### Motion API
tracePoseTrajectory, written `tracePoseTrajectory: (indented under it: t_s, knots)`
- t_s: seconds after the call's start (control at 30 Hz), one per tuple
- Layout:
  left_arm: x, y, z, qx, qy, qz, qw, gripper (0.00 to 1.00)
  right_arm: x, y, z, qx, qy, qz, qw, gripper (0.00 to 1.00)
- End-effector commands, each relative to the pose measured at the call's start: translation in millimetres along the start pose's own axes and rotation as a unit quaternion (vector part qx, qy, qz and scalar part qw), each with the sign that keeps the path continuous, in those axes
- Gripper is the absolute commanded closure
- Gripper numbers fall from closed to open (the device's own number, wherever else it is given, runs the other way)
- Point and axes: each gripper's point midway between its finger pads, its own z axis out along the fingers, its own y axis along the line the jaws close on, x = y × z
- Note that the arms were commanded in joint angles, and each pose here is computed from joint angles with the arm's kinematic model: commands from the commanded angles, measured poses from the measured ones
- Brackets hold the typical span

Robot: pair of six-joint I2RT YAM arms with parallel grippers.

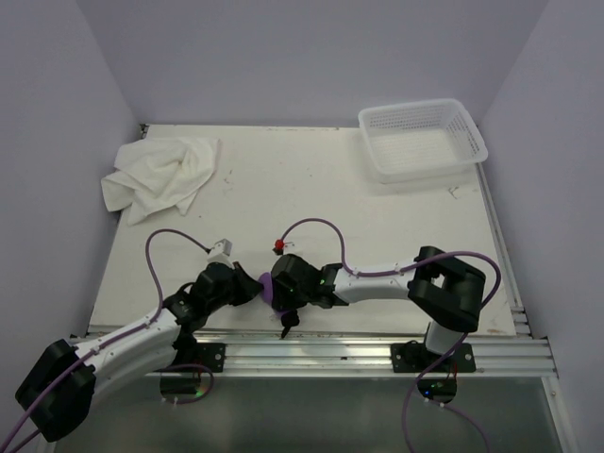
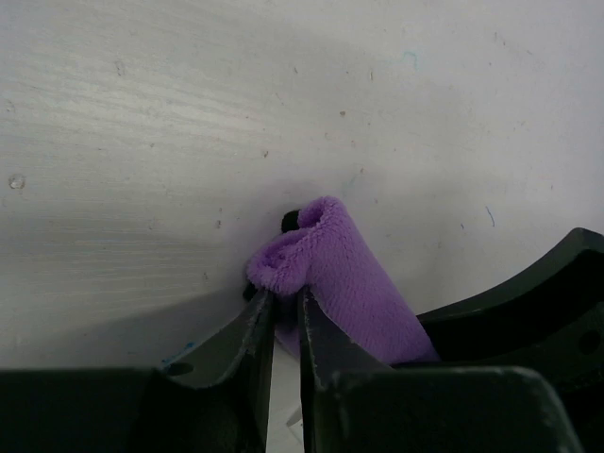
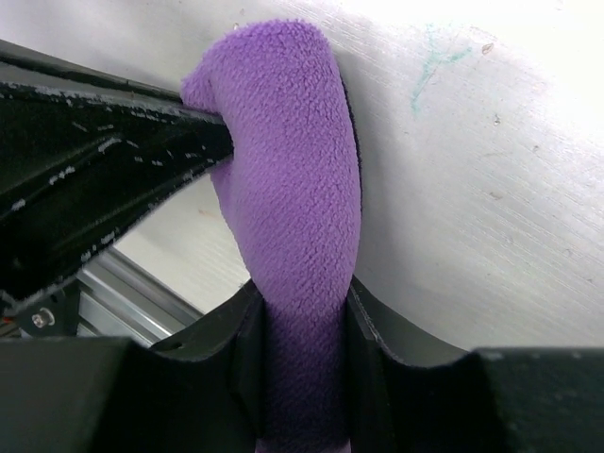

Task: Roll the towels
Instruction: Place the rolled towel into the container

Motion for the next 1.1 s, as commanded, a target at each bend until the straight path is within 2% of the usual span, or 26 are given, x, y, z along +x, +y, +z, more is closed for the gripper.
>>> tracePoseTrajectory:
  t_s: [0.0,0.07,0.1,0.3,0.57,0.83,1.07]
  knots:
    - [7.5,20.5,0.1,-0.042,0.013,0.011,0.999,0.79,-2.9,-9.1,-3.3,0.041,-0.01,-0.028,0.999,0.67]
    - [4.9,18.4,-0.4,-0.044,0.013,0.015,0.999,0.71,-3.6,-6.1,-6.1,0.048,-0.012,-0.039,0.998,0.69]
    - [-0.5,13.3,-0.9,-0.042,0.006,0.016,0.999,0.64,-3.7,-6.1,-7.1,0.051,-0.013,-0.046,0.998,0.69]
    - [-26.1,-7.2,-9.5,-0.037,-0.023,0.03,0.999,0.47,-10.3,-7.7,-13.3,0.067,-0.027,-0.061,0.996,0.75]
    - [-59.1,-26.0,-29.1,-0.048,-0.062,0.053,0.996,0.43,-22.2,-21.7,-21.4,0.108,-0.043,-0.094,0.989,0.77]
    - [-102.9,-49.2,-57.2,-0.053,-0.125,0.076,0.988,0.41,-40.0,-36.5,-24.7,0.157,-0.056,-0.134,0.977,0.8]
    - [-141.6,-62.3,-75.9,-0.089,-0.171,0.118,0.974,0.36,-80.5,-50.8,-29.0,0.174,-0.077,-0.133,0.973,0.81]
